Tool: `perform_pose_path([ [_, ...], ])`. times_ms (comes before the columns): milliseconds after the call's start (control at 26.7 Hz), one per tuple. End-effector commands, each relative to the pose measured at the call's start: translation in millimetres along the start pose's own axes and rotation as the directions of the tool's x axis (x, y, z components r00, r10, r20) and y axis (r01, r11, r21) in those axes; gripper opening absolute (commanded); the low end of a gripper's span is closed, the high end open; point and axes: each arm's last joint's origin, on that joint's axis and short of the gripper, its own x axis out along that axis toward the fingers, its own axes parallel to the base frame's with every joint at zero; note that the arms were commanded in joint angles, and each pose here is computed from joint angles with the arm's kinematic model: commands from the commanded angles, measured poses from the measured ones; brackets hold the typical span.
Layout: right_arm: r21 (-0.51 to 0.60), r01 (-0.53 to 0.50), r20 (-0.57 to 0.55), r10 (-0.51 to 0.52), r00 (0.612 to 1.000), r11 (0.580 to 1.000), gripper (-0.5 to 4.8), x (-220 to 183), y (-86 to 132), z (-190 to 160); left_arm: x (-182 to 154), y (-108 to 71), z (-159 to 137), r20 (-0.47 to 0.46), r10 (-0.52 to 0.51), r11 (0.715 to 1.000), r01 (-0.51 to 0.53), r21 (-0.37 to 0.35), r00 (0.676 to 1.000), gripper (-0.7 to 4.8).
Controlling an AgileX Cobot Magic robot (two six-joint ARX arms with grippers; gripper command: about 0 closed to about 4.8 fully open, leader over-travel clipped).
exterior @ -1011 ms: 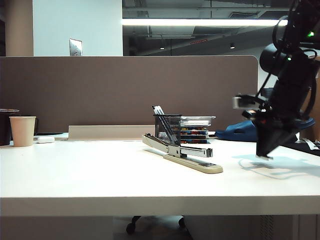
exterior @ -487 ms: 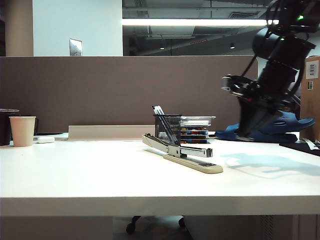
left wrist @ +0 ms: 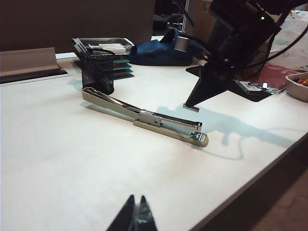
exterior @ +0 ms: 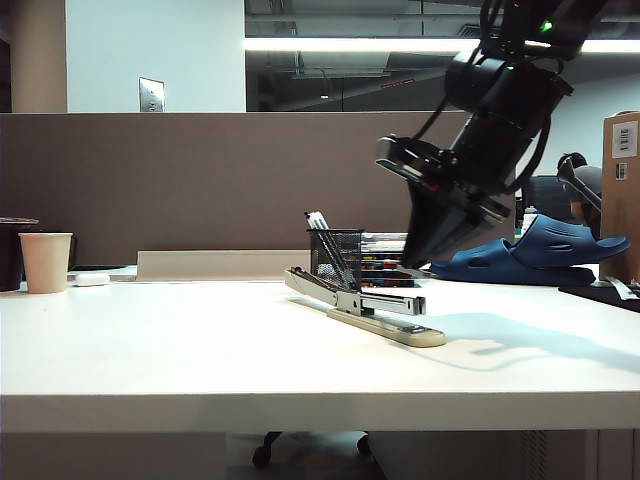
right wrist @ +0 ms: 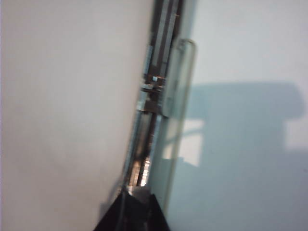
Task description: Pick up a set of staples and put them into the open stapler.
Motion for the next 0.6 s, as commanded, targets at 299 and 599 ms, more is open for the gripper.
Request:
perform_pose_path([
  [299, -0.005, -0.023, 0.075, 0.023, 0.997, 1.0, 0.35, 2, 9, 11, 0, -0.3, 3, 0.018, 0.0, 1.0, 0.0, 0.017, 1.0, -0.06],
  [599, 0.031, -0.055, 0.052, 0.053, 0.997, 0.998, 0.35, 17, 4, 8, 0, -0.3, 3, 0.018, 0.0, 1.0, 0.0, 0.017, 1.0, -0.06],
])
